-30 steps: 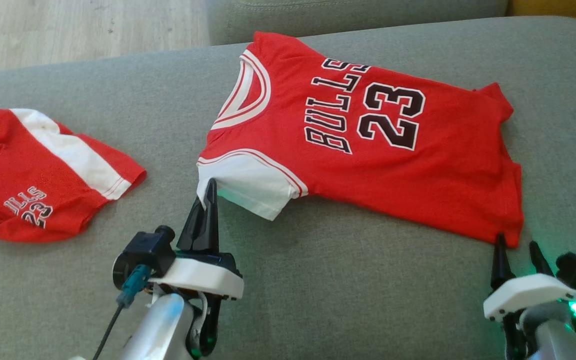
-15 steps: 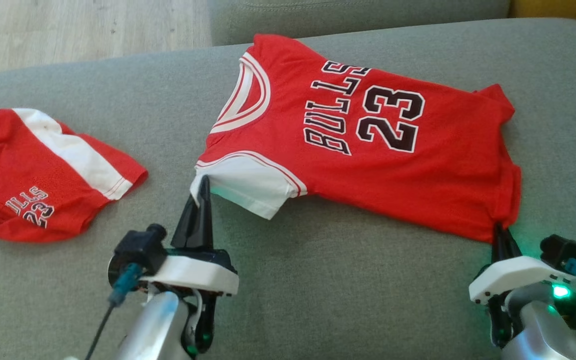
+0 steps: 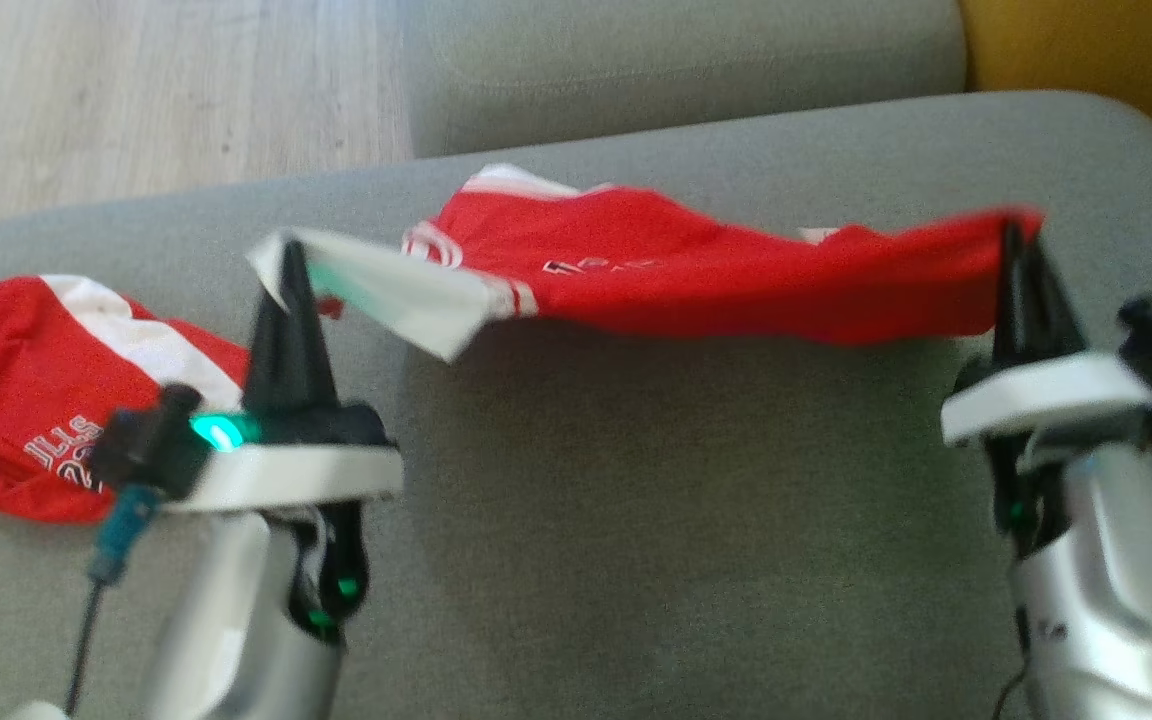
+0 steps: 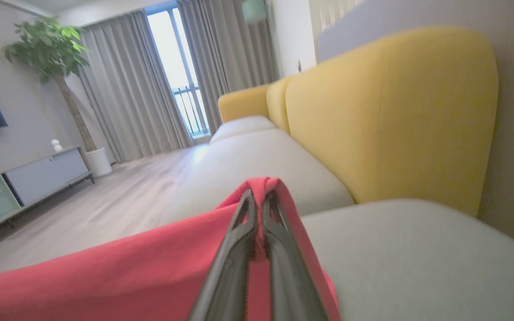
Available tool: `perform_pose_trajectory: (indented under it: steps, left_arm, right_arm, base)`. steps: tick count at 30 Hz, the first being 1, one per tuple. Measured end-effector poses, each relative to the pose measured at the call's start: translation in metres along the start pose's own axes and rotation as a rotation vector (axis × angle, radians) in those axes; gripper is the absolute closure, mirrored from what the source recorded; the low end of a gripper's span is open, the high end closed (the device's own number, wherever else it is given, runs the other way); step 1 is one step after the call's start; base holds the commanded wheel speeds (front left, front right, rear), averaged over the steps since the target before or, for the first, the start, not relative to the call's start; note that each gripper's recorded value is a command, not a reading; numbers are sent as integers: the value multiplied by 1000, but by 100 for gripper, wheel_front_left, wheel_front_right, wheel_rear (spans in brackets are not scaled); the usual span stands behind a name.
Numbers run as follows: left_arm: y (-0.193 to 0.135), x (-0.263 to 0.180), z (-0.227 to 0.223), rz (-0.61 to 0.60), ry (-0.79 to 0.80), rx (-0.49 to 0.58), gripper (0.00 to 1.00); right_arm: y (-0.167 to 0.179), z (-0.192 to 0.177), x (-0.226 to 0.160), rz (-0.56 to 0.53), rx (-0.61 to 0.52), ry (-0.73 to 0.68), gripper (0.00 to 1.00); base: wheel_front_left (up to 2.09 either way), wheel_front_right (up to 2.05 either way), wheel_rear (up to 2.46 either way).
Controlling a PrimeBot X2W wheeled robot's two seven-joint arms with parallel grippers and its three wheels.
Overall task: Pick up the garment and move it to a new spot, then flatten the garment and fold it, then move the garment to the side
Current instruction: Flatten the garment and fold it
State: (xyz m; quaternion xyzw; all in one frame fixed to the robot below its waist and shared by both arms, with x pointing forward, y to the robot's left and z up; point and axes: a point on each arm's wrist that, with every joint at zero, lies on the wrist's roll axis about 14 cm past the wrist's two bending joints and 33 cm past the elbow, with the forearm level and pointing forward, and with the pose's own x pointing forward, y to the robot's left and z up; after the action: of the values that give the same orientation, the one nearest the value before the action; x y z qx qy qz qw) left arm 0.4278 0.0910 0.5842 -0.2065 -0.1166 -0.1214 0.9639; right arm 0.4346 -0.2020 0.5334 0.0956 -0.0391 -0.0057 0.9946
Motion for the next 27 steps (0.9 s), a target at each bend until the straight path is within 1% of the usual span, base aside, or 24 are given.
perform_pose_trajectory:
  steps: [3, 6, 9, 12, 14, 17, 21, 24, 27]
  left_arm:
    - [-15, 12, 46, -46, -135, -15, 100]
    - [-32, 17, 91, -97, -254, -36, 100]
    - [-49, 14, 127, -145, -333, -64, 100]
    - [-59, 6, 156, -162, -382, -77, 100]
    - [-61, 2, 171, -163, -402, -84, 100]
    - [-63, -1, 182, -167, -407, -74, 100]
    - [-48, 11, 167, -131, -333, -26, 100]
    - [-27, 40, 148, -89, -250, -16, 100]
    - [-5, 82, 147, -71, -237, 33, 100]
  right_arm:
    - [14, 59, 7, 48, -37, -136, 100]
    - [23, 108, 4, 83, -78, -231, 100]
    - [29, 142, -5, 101, -101, -288, 100]
    - [36, 166, -15, 115, -102, -321, 100]
    - [38, 169, -22, 119, -99, -308, 100]
    - [37, 156, -29, 115, -99, -247, 100]
    - [36, 141, -20, 110, -101, -175, 100]
    - [38, 135, 6, 118, -81, -135, 100]
    - [45, 143, 51, 139, -97, -146, 100]
  base:
    - [0, 0, 0]
    - [0, 0, 0]
    - [0, 0, 0]
    - [0, 0, 0]
    - [0, 0, 0]
    - [0, 0, 0]
    - [0, 0, 0]
    - [0, 0, 0]
    - [0, 0, 0]
